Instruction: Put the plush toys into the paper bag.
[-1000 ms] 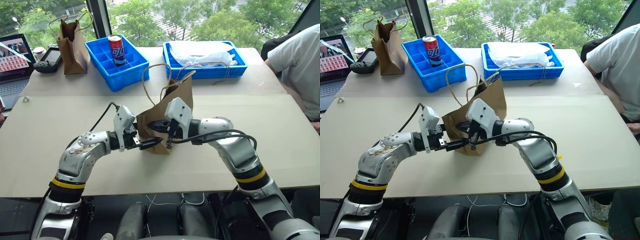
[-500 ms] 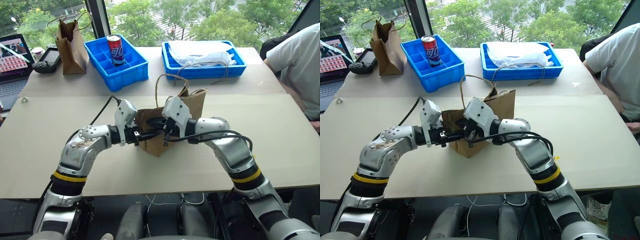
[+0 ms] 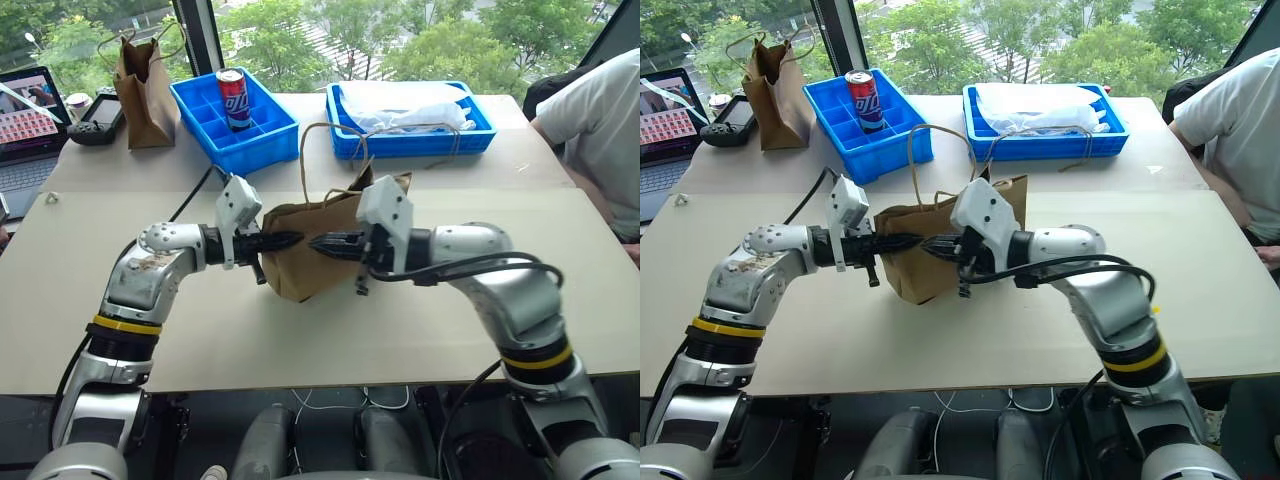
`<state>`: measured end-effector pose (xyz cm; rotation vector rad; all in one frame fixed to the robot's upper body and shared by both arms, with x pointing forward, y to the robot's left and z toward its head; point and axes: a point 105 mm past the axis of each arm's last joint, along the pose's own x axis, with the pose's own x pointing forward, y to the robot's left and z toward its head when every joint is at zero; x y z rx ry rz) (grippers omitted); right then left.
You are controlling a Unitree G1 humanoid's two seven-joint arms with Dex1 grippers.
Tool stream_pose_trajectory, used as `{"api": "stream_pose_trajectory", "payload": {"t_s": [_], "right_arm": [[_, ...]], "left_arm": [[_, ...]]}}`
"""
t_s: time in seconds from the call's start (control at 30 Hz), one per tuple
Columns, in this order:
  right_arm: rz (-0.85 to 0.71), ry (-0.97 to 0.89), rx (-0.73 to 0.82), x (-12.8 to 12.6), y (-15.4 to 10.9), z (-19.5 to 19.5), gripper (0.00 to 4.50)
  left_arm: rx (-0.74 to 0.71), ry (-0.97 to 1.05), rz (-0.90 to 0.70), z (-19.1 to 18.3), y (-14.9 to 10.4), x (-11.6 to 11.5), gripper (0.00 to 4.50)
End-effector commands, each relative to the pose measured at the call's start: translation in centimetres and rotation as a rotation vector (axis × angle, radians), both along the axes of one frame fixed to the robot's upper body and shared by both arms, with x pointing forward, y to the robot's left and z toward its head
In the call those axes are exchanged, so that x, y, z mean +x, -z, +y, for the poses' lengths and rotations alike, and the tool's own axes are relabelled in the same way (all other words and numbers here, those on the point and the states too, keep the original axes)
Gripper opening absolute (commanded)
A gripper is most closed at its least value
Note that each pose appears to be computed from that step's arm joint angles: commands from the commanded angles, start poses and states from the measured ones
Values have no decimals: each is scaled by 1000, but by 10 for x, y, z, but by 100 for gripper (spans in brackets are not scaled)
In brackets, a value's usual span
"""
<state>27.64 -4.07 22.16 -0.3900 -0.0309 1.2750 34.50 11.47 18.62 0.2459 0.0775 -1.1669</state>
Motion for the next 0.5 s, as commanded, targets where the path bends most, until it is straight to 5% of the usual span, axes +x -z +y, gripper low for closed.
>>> {"api": "stream_pose_trajectory", "payload": {"t_s": [0.03,0.23,0.5], "right_arm": [[74,-62,-10,-26,-12,-17,0],[218,30,-135,-48,3,-62,0],[276,201,-178,-57,7,-102,0]], "left_arm": [[21,120,-106,0,-24,4,4],[54,356,-159,6,-36,-2,4],[203,429,-184,21,-17,4,4]]}}
